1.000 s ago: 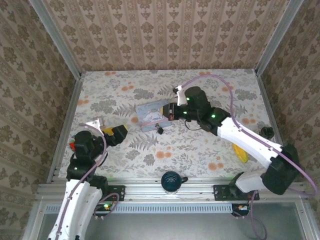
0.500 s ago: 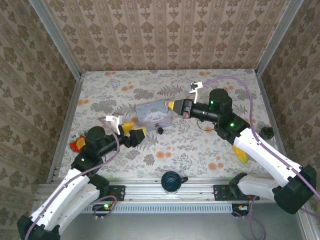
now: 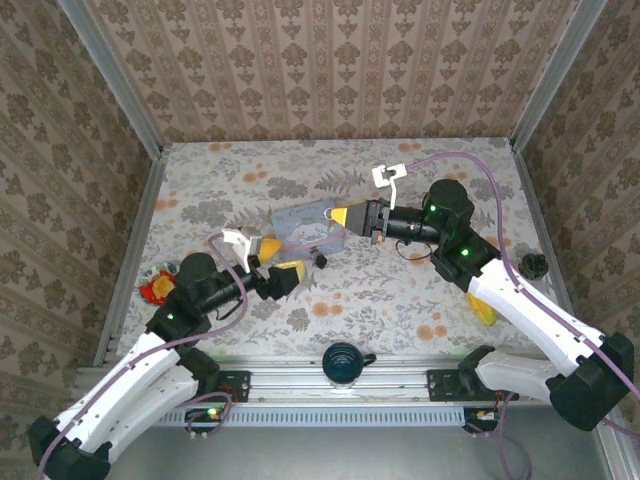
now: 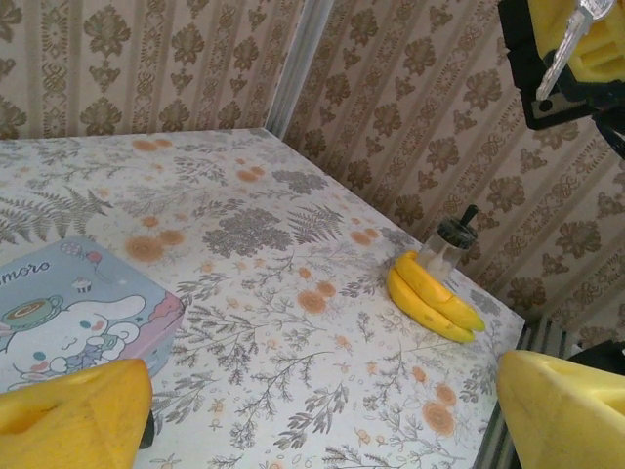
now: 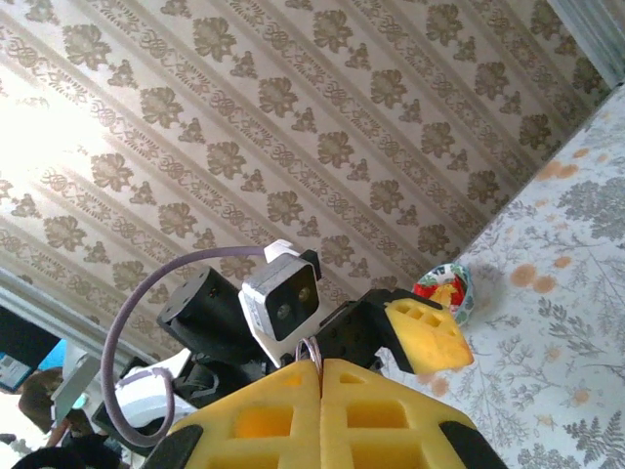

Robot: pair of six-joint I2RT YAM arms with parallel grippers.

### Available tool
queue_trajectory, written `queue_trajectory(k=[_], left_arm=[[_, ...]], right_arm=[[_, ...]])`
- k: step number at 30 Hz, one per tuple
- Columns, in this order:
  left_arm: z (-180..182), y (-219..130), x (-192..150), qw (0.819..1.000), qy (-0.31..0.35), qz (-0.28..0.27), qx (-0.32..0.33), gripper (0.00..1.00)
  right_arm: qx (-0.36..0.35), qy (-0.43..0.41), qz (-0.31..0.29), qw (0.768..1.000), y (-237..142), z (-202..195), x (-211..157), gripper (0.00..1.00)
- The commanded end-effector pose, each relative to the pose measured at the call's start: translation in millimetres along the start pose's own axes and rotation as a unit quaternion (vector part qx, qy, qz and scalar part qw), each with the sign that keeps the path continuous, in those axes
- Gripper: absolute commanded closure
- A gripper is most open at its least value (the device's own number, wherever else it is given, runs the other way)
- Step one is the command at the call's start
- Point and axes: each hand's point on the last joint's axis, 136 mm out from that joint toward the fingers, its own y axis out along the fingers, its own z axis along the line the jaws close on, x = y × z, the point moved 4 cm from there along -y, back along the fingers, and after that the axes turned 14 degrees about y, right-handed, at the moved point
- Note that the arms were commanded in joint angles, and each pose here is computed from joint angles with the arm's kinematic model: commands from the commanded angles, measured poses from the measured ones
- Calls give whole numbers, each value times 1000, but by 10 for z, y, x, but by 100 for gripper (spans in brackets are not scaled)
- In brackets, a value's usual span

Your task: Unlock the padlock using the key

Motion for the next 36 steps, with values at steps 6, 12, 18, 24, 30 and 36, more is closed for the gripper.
queue_trajectory(k=[6,12,18,24,30,36], left_arm=[[-275,-41,328,992,79,-56,-84,17],[-215,13,406,990,107,-78,-57,21],[-31,71,386,968,219,-90,86,26],[-5,103,368,914,334,-129,189,32],[-99,392,338,874,429,-142,180,35],[-135,708,295,855,466,-155,169,42]], right_arm=[[25,-25,18,999,2,80,-28,100],[-49,23,-6,999,43,-192,36,100],[-147,148,-85,974,20,-700,100,100],[-179,218,-151,948,-78,-978,90,100],[-183,244,-189,933,-158,-1058,91,100],[-181,259,-212,925,-195,-1084,69,100]])
